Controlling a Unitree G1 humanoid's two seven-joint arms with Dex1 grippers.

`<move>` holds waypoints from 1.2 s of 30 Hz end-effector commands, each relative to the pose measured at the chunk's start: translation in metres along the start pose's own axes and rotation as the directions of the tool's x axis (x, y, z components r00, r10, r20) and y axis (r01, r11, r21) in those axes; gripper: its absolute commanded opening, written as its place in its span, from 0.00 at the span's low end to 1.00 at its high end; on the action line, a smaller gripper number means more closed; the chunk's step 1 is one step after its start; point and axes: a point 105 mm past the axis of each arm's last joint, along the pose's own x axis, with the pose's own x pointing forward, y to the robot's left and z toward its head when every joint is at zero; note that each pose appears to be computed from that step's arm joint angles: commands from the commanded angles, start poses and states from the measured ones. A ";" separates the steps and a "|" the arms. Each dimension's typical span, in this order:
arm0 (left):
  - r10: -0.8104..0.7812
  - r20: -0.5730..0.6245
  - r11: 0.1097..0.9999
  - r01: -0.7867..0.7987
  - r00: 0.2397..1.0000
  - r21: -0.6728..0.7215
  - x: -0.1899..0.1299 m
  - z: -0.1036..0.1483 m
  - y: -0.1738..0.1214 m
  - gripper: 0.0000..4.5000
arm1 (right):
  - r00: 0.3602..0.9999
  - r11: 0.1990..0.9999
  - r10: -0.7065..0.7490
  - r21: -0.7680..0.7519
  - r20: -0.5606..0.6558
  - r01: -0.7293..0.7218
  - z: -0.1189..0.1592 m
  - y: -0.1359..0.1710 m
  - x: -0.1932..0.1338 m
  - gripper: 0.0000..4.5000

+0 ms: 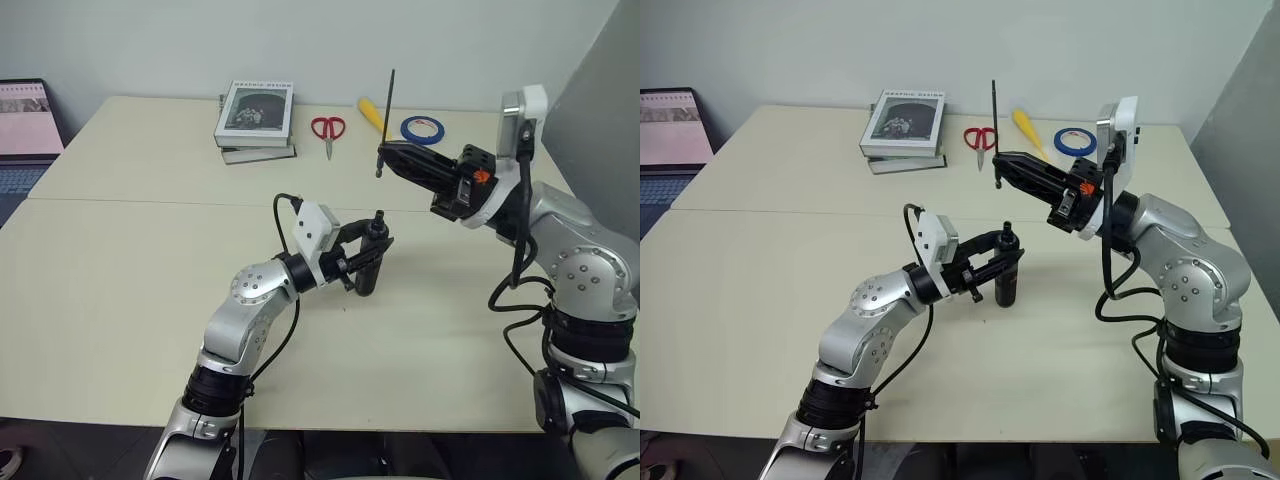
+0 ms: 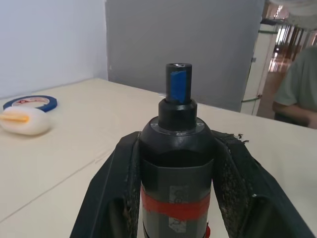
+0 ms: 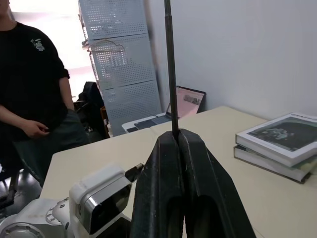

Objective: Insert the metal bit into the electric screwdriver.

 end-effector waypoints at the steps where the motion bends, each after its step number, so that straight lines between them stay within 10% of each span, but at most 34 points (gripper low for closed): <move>1: -0.036 0.031 0.999 0.035 0.999 0.034 0.002 0.006 -0.006 0.37 | 0.999 0.997 -0.033 -0.068 0.021 0.034 0.008 0.001 -0.010 0.00; 36: -0.065 0.003 0.997 0.065 0.998 0.040 0.003 -0.002 0.000 0.37 | 0.997 0.998 0.055 -0.032 -0.049 -0.057 -0.028 0.000 -0.014 0.00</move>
